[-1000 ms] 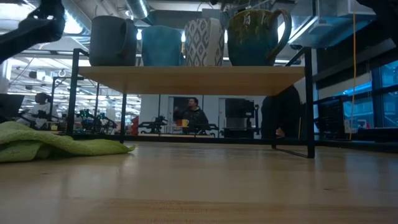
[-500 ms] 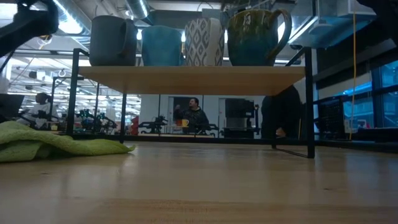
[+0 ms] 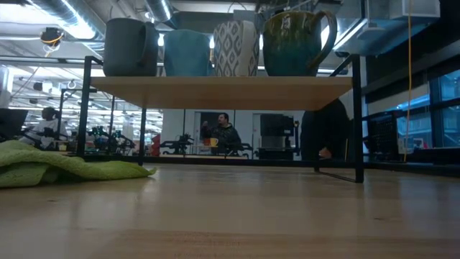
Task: Stack small to large cups/mugs on shelf
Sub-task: Adjust the mugs on the shelf
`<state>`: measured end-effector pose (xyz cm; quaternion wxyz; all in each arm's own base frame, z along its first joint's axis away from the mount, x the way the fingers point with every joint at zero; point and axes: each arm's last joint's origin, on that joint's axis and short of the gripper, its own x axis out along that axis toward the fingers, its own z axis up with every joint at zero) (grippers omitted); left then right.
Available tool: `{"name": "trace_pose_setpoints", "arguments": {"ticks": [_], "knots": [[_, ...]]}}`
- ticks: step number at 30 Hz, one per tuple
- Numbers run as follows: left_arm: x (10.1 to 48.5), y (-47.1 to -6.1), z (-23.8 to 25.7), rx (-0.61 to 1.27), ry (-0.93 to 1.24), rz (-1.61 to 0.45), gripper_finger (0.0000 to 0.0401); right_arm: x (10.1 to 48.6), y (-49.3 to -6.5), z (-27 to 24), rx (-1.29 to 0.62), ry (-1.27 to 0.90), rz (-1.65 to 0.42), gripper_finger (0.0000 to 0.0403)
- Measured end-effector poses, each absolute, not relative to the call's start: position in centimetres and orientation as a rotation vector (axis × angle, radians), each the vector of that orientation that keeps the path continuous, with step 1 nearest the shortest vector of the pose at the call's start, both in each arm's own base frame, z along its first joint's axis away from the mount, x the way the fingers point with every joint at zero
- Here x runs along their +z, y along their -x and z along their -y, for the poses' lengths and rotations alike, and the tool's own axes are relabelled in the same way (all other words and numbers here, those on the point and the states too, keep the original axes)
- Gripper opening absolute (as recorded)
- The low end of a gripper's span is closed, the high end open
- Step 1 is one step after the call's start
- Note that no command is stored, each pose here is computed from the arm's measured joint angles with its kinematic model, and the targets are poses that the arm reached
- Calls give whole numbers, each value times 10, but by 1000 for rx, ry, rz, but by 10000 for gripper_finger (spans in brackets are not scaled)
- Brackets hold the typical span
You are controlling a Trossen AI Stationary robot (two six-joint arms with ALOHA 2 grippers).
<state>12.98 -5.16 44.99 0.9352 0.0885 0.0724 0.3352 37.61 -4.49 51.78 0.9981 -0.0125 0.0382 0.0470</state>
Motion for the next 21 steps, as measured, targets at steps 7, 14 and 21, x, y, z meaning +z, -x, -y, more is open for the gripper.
{"name": "trace_pose_setpoints", "arguments": {"ticks": [7,14,21], "knots": [[451,-119,-8,647,-85,-379,4,523,-351,46,-88,42,-173,133],[457,-100,-18,267,95,-763,4,504,-348,51,-309,-21,-355,133],[466,-134,-20,37,-25,-914,1,496,-349,54,-397,-98,-391,133]]}}
